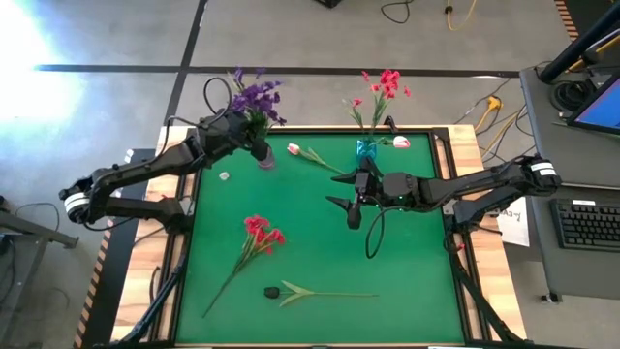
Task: Sort flowers into vase by color
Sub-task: Put the violet flowers into the violet vase
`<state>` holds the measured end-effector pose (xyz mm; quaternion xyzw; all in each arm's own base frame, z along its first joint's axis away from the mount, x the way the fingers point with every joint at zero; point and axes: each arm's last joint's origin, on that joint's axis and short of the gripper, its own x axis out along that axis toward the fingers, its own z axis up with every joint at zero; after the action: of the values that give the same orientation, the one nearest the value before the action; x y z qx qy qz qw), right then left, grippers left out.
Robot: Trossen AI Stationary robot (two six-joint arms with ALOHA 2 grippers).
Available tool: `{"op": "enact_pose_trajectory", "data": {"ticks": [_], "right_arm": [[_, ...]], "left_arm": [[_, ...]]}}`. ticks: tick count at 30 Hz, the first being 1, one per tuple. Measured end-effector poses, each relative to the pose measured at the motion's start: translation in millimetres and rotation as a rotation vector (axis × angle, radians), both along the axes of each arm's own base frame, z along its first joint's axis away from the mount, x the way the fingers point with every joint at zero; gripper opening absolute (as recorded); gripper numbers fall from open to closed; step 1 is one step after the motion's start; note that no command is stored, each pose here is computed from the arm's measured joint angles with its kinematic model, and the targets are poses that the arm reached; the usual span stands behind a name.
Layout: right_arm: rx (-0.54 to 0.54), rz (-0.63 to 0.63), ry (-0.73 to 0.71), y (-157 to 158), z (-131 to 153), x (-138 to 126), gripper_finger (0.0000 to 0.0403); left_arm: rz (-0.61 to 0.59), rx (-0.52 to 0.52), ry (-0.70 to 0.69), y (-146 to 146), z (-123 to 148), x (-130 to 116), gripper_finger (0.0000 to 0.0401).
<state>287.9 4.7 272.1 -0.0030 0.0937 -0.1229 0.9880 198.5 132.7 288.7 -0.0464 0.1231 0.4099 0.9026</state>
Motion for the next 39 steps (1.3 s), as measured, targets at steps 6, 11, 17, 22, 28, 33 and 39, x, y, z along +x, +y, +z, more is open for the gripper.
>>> {"op": "enact_pose_trajectory", "data": {"ticks": [6,11,17,22,28,33,39], "right_arm": [[0.000,0.000,0.001,-0.1,-0.1,0.0,0.0258],[0.000,0.000,0.001,-0.1,-0.1,0.0,0.0260],[0.000,0.000,0.001,-0.1,-0.1,0.0,0.0260],[0.007,-0.002,0.000,-0.1,-0.1,0.0,0.0260],[0.007,-0.002,0.000,0.0,-0.1,0.0,0.0260],[0.007,-0.002,0.000,-0.1,-0.2,0.0,0.0260],[0.007,-0.001,0.000,0.0,-0.1,0.0,0.0260]], "left_arm": [[0.000,-0.004,0.004,-0.6,-9.4,-0.9,0.0002],[-0.004,0.001,0.023,-1.2,-16.7,-1.8,0.0002],[-0.009,0.009,0.037,-1.3,-17.7,-2.0,0.0002],[-0.008,0.004,0.044,-1.6,-20.9,-2.5,0.0002],[-0.005,-0.010,0.042,-2.5,-29.5,-3.9,0.0002],[-0.004,-0.002,0.023,-3.2,-37.1,-5.0,0.0002],[-0.004,-0.007,0.032,-4.0,-42.5,-6.2,0.0002]]}}
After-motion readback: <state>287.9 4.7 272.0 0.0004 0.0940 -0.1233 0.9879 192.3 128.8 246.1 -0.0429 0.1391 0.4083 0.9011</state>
